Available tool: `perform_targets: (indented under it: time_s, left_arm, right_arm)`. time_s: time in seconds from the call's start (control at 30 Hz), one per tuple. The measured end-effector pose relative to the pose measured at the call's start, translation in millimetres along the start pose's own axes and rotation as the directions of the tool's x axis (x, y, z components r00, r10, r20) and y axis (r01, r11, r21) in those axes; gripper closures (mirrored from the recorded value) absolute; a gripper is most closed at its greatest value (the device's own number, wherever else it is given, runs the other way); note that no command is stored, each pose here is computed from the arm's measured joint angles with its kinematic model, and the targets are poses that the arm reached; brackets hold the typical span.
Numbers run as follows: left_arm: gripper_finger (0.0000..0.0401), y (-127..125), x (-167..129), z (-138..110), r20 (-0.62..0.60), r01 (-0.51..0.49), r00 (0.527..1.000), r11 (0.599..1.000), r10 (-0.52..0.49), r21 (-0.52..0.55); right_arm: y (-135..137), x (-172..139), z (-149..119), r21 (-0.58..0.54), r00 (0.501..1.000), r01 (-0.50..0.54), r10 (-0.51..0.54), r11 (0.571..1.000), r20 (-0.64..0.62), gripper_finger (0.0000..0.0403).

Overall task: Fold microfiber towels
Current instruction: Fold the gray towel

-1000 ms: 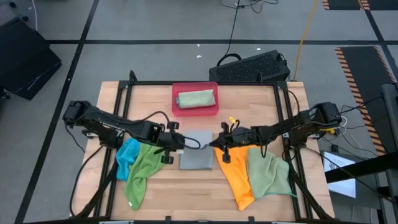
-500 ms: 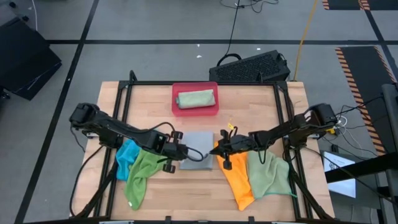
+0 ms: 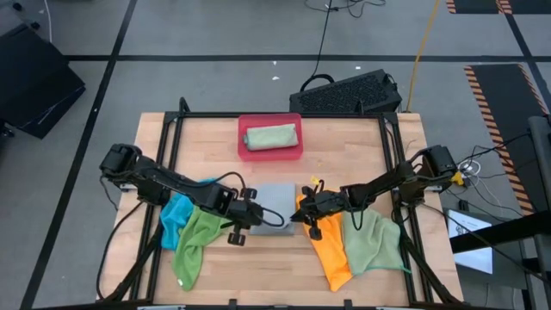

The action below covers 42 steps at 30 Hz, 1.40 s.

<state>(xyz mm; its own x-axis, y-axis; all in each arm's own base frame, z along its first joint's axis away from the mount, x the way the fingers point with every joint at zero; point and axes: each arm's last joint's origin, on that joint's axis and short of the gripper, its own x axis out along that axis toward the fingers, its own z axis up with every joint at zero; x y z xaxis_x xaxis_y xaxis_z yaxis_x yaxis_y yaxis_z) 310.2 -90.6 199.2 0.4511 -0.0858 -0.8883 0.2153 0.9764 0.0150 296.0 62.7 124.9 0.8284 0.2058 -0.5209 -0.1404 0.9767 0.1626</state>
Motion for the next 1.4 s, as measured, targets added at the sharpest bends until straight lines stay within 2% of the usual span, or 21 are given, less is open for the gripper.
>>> perform_targets:
  time_s: [0.13, 0.43, 0.53, 0.6, 0.7, 0.77, 0.87, 1.0, 1.1, 1.23, 1.33, 1.4]
  left_arm:
    - [0.0336, -5, 1, 0, 0.002, 0.026, 1.000, 1.000, -0.026, -0.012]
    - [0.0238, -8, -2, 0, 0.002, 0.047, 0.999, 0.999, -0.047, -0.014]
    - [0.0228, -10, -6, 4, 0.040, 0.065, 0.997, 0.997, -0.064, -0.030]
    - [0.0228, -15, -7, 6, 0.061, 0.075, 0.995, 0.997, -0.073, -0.027]
    - [0.0239, -26, -4, 13, 0.156, 0.092, 0.984, 0.995, -0.087, -0.024]
    - [0.0252, -31, 5, 14, 0.215, 0.085, 0.974, 0.996, -0.075, -0.037]
    - [0.0277, -31, 23, 2, 0.202, 0.078, 0.978, 0.993, -0.060, -0.085]
    - [0.0311, -27, 38, -20, 0.149, 0.057, 0.989, 0.977, -0.026, -0.206]
    - [0.0332, -26, 47, -36, 0.141, 0.078, 0.989, 0.960, -0.041, -0.267]
    - [0.0352, -28, 55, -52, 0.161, 0.126, 0.984, 0.943, -0.078, -0.310]
    - [0.0355, -30, 57, -56, 0.227, 0.222, 0.961, 0.930, -0.159, -0.293]
    - [0.0352, -33, 53, -50, 0.287, 0.329, 0.923, 0.914, -0.257, -0.237]
  right_arm:
    - [3, 0, -2, -0.004, 0.999, -0.030, 0.030, 1.000, -0.022, 0.0344]
    - [9, -12, -2, 0.038, 0.992, -0.070, 0.073, 0.997, -0.104, 0.0246]
    - [13, -19, 8, 0.037, 0.995, -0.083, 0.085, 0.996, -0.056, 0.0233]
    - [19, -21, 16, 0.015, 0.993, -0.115, 0.114, 0.993, 0.028, 0.0232]
    - [28, -15, 23, -0.016, 0.978, -0.121, 0.122, 0.992, 0.171, 0.0246]
    - [32, -7, 21, -0.018, 0.966, -0.126, 0.127, 0.992, 0.225, 0.0265]
    - [37, 9, 12, -0.018, 0.955, -0.143, 0.142, 0.990, 0.259, 0.0302]
    - [37, 34, -6, 0.011, 0.965, -0.150, 0.144, 0.989, 0.221, 0.0358]
    - [35, 48, -18, 0.047, 0.976, -0.139, 0.129, 0.989, 0.177, 0.0393]
    - [30, 55, -31, 0.126, 0.992, -0.060, 0.044, 0.990, 0.121, 0.0392]
    - [27, 56, -35, 0.163, 0.997, -0.036, 0.024, 0.986, 0.075, 0.0392]
    - [28, 55, -34, 0.170, 0.997, -0.039, 0.028, 0.985, 0.066, 0.0396]
